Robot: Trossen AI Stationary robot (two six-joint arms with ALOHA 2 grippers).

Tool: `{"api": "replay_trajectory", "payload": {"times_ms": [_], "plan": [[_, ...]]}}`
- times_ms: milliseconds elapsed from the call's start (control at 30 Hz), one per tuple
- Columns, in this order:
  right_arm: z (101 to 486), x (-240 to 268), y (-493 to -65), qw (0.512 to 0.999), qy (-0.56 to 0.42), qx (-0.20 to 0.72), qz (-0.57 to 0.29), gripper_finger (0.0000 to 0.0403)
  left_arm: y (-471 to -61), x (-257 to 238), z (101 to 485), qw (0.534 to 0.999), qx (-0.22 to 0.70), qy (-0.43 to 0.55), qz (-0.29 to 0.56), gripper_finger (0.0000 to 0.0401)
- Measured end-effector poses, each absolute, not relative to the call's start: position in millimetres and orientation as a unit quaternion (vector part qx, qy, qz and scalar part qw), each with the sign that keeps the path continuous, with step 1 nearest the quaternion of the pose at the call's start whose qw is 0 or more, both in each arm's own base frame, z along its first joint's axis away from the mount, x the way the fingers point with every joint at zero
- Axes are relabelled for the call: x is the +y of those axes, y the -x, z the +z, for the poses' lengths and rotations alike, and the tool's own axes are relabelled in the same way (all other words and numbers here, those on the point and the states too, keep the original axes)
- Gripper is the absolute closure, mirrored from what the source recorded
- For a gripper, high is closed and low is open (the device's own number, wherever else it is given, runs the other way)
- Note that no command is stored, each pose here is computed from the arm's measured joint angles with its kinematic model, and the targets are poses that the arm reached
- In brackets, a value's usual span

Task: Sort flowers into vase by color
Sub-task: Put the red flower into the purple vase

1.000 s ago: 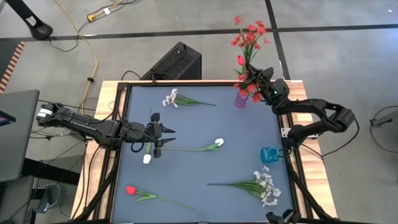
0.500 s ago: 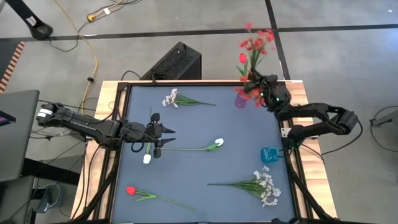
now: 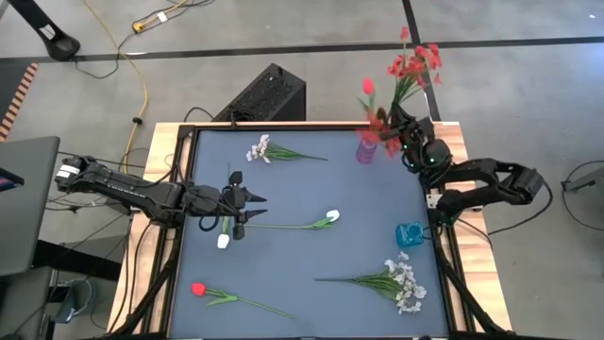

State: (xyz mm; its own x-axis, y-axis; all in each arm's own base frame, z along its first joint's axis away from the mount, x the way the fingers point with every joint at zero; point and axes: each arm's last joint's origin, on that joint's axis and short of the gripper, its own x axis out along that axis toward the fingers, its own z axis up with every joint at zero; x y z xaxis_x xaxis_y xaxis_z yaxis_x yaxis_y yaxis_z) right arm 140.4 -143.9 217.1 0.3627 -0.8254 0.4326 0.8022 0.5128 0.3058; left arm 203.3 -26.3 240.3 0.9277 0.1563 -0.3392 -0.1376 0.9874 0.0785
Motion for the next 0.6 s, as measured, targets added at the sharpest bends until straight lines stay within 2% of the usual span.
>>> {"api": "replay_trajectory", "payload": {"times_ms": [600], "plan": [[210,-151,-165,0.838,-0.017,-0.248,-0.487,0.0375,-202,-27,237,0.979,0.188,-0.028,0.073,0.0276]]}}
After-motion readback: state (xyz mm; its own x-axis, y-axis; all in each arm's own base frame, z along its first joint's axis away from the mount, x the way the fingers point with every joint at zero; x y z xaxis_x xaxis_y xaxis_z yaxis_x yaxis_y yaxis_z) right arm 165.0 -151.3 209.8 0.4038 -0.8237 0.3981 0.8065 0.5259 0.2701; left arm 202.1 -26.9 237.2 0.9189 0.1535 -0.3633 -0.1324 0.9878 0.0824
